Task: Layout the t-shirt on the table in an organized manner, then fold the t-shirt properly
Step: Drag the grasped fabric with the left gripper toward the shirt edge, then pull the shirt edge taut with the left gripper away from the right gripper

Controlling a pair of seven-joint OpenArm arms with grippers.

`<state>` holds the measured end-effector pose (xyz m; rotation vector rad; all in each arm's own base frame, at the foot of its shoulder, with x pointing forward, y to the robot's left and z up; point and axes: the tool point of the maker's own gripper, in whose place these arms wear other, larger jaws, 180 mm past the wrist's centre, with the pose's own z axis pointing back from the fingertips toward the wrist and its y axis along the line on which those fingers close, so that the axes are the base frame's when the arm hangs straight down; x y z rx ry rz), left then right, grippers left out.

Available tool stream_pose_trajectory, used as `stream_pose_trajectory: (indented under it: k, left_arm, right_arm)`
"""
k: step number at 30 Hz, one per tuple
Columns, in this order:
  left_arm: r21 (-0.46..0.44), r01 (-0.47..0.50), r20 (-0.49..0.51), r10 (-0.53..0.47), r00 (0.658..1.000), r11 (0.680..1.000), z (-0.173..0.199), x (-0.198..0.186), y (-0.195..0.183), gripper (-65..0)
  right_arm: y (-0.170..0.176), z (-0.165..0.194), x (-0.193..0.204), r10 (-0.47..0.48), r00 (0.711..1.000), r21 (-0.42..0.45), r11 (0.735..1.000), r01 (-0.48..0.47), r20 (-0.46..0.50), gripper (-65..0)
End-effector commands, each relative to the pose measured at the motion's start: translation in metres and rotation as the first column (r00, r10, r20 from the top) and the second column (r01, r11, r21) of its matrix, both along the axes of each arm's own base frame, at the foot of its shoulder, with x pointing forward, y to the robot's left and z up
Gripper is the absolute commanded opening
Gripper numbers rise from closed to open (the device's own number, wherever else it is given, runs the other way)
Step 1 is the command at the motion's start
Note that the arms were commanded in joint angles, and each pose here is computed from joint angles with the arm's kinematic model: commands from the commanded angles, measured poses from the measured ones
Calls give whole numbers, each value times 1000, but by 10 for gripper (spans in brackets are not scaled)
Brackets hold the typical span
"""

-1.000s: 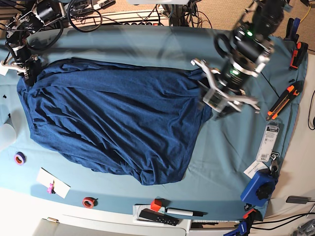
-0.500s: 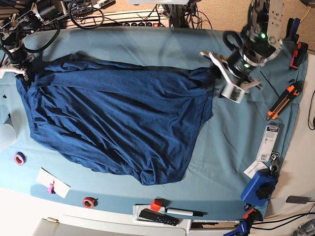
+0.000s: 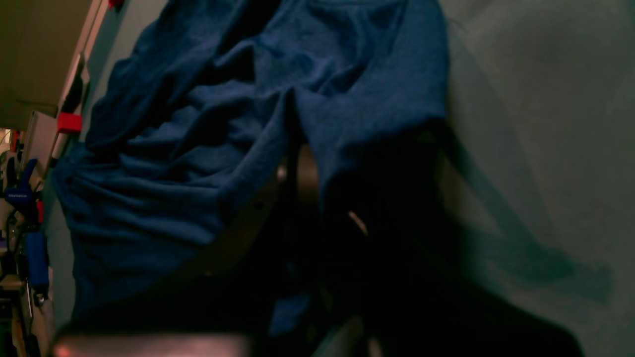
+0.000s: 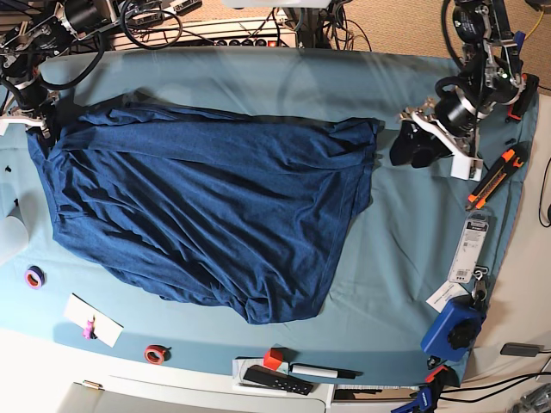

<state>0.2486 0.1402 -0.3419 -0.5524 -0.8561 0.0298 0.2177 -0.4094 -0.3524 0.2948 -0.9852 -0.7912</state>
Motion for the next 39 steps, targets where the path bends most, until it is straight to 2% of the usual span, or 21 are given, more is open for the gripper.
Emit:
stream_pose_trajectory:
  k: [1,7,11,19,26,28,32,39]
  left_arm:
    - [-24,3,0,-3,1000,1000,1,0,-1,-363]
    - [-189,-47,-166,15,986,981,-48,-21,-3,-352]
    - [-282,-37,-186,-17,982,959,-52,-28,-19,-344]
    - [-295,51,-184,-109,977,954,-54,-33,-46,-340]
    - [-254,126,-151,-168,974,959,-50,-17,-61,-345]
    - [-230,139,-138,-174,975,963,-49,-12,-60,-410]
    - [-212,168,-107,-194,975,963,-46,-10,-60,-650]
    - [-188,273,-43,-286,957,943,-31,-17,-59,-650]
  right_arm:
    - [-10,19,7,-3,999,-41,999,5,50,-650]
    - [-9,21,7,-1,998,-39,999,3,59,-650]
    - [-9,21,7,-1,998,-38,999,4,59,-650]
    - [-9,21,7,1,998,-40,999,2,60,-650]
    - [-9,21,7,1,998,-41,999,1,59,-650]
    - [-9,21,7,1,998,-41,999,1,59,-650]
    - [-9,21,7,1,998,-41,999,2,60,-650]
    - [-16,33,8,29,998,-53,998,-26,60,-650]
